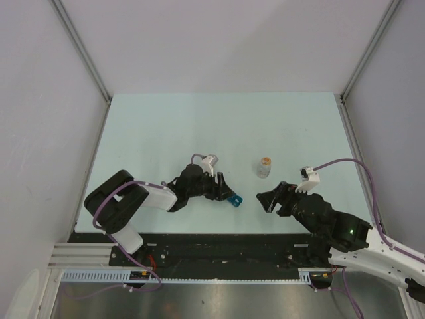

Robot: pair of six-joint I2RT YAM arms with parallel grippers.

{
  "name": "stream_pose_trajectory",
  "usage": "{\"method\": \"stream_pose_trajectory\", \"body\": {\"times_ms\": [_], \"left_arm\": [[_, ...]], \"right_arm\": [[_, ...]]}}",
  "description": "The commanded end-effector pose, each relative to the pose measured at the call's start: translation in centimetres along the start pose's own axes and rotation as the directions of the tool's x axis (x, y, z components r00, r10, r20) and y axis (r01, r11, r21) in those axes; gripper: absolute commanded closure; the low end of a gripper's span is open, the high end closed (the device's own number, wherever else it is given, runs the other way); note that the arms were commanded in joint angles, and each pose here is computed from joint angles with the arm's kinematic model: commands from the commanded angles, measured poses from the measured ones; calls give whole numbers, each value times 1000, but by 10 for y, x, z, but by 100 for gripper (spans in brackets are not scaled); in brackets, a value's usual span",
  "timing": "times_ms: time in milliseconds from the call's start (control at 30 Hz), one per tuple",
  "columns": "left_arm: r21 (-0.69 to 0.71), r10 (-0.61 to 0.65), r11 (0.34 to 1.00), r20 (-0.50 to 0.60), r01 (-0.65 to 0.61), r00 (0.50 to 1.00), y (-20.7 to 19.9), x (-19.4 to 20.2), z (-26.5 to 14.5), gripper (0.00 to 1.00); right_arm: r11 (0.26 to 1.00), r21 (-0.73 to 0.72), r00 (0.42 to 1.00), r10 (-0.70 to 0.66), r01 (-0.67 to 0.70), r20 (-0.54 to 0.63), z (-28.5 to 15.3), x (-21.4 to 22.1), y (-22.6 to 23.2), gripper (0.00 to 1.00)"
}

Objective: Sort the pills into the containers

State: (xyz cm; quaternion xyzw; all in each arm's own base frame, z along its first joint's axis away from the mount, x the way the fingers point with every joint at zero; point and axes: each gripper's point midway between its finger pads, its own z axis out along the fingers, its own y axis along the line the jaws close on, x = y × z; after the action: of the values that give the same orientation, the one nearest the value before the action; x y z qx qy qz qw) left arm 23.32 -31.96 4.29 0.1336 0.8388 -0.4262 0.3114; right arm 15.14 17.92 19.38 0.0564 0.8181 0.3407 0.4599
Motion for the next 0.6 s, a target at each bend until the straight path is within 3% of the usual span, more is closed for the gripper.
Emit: {"method": "stream_pose_trajectory", "body": {"times_ms": [0, 133, 200, 367, 500, 567], "left_arm": [[-15, 24, 1000, 11, -24, 1000, 7, -1, 2, 34], [-28, 19, 999, -1, -19, 1000, 12, 4, 4, 31], [-31, 13, 999, -15, -13, 1000, 14, 7, 5, 25], [-47, 8, 999, -27, -9, 1000, 19, 12, 5, 24], [-79, 13, 997, -30, -15, 999, 25, 12, 3, 14], [-104, 19, 994, -30, -22, 999, 29, 12, 3, 13]], "right_arm": [[999, -29, 1000, 18, -18, 25, 0, -7, 8, 19], [1000, -23, 999, 16, -16, 29, -1, -7, 6, 19], [1000, -16, 999, 20, -20, 27, 0, -6, 5, 19], [1000, -14, 999, 22, -22, 23, 0, -5, 4, 19], [999, 1, 999, 40, -40, 29, 1, -6, 2, 19], [999, 3, 999, 44, -44, 29, 1, -6, 2, 19]]}}
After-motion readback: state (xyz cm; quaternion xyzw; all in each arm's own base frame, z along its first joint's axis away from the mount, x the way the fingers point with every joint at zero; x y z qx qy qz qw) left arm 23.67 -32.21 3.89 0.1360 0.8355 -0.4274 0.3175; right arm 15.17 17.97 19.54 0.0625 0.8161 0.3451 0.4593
